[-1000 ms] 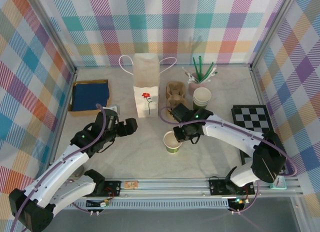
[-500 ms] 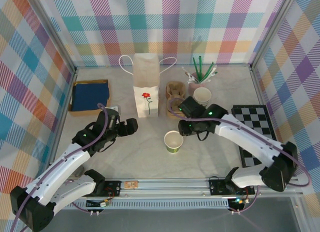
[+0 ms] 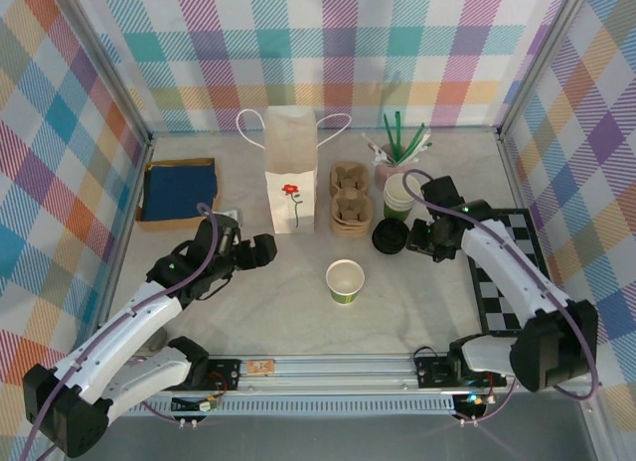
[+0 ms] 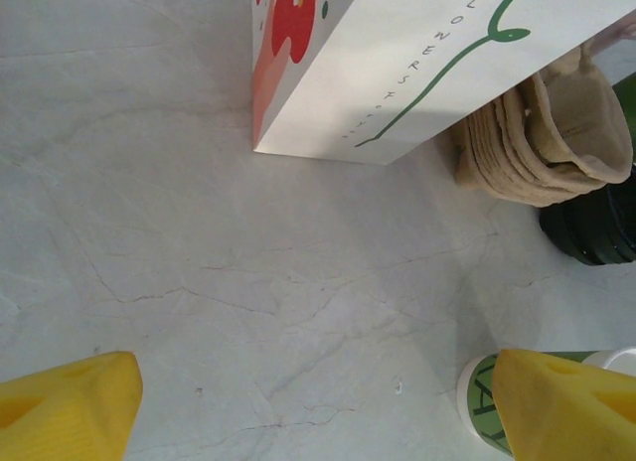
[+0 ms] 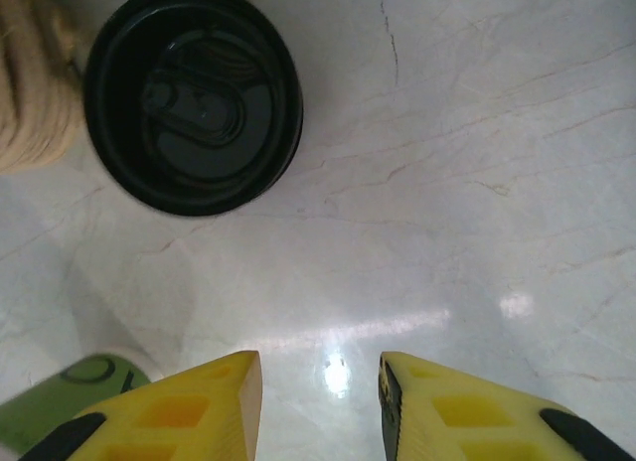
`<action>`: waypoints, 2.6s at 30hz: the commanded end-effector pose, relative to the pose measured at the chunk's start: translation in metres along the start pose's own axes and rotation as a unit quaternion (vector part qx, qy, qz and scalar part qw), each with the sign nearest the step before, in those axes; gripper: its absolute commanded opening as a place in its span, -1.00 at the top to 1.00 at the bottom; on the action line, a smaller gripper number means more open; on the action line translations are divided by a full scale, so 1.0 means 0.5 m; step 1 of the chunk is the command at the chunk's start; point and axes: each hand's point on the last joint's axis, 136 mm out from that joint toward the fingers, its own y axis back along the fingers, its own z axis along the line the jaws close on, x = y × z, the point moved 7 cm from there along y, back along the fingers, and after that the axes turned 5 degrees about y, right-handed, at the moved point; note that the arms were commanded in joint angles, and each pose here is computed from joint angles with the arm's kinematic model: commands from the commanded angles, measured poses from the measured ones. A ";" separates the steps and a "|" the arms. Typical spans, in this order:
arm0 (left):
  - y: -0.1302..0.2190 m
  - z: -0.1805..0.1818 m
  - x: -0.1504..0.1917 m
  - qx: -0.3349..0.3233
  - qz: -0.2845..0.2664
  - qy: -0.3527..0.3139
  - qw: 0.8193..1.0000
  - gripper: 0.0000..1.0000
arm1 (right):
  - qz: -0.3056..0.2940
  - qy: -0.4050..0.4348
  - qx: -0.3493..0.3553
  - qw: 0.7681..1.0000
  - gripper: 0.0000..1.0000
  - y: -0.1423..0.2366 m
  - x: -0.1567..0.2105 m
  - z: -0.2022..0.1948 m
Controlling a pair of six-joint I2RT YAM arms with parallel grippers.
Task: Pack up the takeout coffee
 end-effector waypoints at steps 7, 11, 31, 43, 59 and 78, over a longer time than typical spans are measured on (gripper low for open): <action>0.030 -0.040 0.000 0.067 -0.002 -0.025 0.997 -0.80 | 0.013 -0.037 -0.052 0.998 0.32 -0.105 -0.075 -0.010; 0.030 -0.048 0.003 0.074 0.000 -0.031 0.997 -0.79 | 0.021 -0.045 -0.057 0.997 0.32 -0.135 -0.092 -0.011; 0.015 -0.054 0.008 0.071 0.009 -0.037 0.997 -0.76 | 0.014 -0.035 -0.075 0.996 0.21 -0.117 -0.115 0.006; 0.019 -0.049 0.010 0.066 0.007 -0.037 0.997 -0.76 | 0.031 -0.036 -0.083 0.995 0.19 -0.159 -0.125 0.012; 0.017 -0.048 0.010 0.063 0.006 -0.038 0.997 -0.75 | 0.038 -0.039 -0.090 0.994 0.33 -0.186 -0.125 0.016; 0.020 -0.048 0.008 0.062 0.003 -0.041 0.997 -0.73 | 0.043 -0.045 -0.092 0.994 0.60 -0.200 -0.111 0.013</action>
